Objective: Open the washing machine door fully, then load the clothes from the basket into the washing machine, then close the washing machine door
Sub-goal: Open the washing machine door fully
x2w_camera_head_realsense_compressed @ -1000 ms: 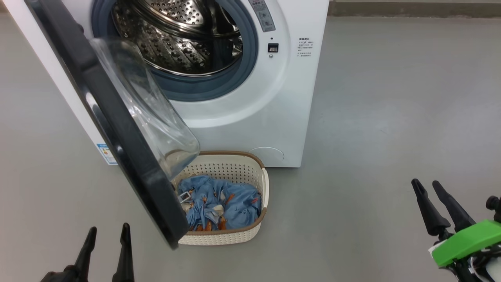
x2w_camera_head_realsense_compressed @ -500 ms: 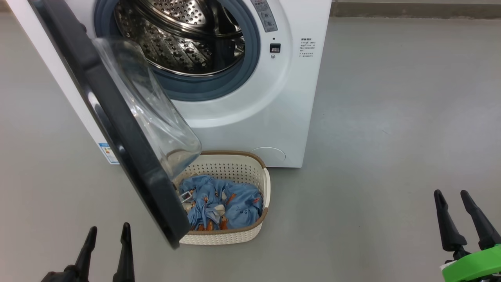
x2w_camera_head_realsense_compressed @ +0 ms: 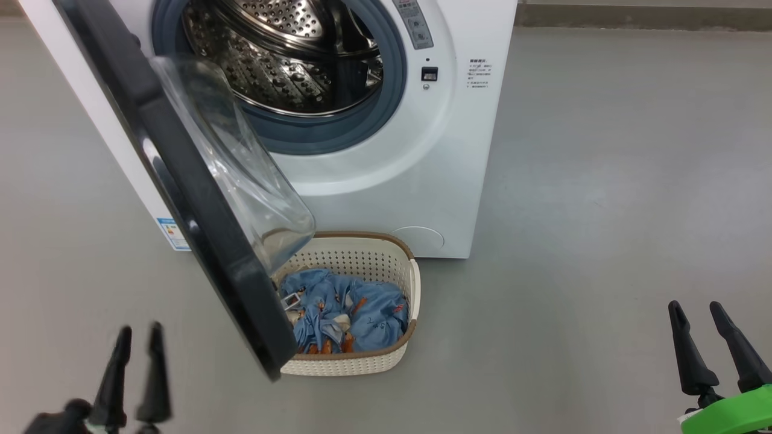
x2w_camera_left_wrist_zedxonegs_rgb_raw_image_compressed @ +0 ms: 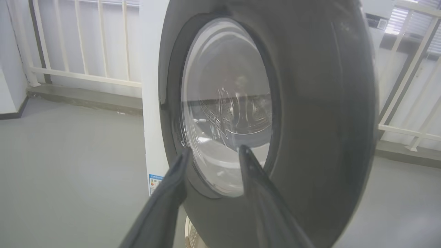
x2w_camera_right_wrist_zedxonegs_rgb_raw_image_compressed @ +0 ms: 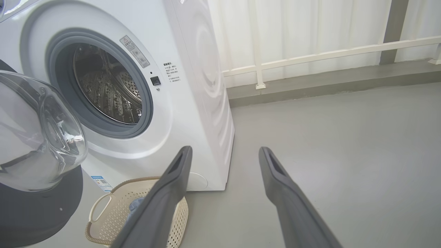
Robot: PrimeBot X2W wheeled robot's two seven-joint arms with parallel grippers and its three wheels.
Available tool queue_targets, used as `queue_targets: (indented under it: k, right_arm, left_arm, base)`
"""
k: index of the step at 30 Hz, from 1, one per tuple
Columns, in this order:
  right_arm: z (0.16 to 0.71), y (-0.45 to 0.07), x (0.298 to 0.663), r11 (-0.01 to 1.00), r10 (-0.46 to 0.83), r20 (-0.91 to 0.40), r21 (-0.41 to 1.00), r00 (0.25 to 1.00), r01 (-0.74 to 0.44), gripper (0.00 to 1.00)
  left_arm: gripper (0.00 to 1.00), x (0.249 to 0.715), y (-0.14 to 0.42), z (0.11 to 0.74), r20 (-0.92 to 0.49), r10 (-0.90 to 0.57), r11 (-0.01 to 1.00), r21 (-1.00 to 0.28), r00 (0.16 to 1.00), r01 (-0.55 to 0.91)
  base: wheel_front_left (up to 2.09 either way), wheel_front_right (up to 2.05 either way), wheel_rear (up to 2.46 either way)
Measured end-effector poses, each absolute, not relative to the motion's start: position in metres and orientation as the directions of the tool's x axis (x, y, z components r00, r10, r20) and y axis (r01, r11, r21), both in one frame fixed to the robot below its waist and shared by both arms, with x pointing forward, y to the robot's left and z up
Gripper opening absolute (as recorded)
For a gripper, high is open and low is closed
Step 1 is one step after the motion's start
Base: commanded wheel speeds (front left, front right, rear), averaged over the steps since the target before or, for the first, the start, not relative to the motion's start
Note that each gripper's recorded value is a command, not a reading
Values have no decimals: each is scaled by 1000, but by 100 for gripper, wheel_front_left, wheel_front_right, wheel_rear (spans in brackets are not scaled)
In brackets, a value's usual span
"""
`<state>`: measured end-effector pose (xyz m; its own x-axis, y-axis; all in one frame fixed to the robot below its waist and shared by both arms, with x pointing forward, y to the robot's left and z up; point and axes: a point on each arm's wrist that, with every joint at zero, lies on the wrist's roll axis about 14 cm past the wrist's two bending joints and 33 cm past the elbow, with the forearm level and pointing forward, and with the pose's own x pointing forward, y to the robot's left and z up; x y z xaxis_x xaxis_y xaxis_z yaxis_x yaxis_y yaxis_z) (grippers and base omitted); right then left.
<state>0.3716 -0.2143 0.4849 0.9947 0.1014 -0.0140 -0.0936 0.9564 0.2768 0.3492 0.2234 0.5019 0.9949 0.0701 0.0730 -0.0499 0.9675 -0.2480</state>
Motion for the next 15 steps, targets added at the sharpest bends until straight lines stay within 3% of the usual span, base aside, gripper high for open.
queue_targets:
  k: [7, 11, 15]
  right_arm:
    - [486, -210, 373, 956, 112, -8, 272, 994, -106, 100]
    - [487, -208, 374, 960, 120, -8, 255, 993, -114, 100]
    - [486, -208, 375, 961, 122, -9, 251, 992, -116, 100]
  left_arm:
    - [0, 353, 222, 598, 367, 77, 971, -239, 927, 14]
    - [0, 343, 189, 649, 514, -13, 968, -207, 858, 139]
    - [0, 336, 141, 666, 554, -140, 935, -199, 821, 294]
  base:
    - [0, 0, 0]
    - [0, 0, 0]
    - [0, 0, 0]
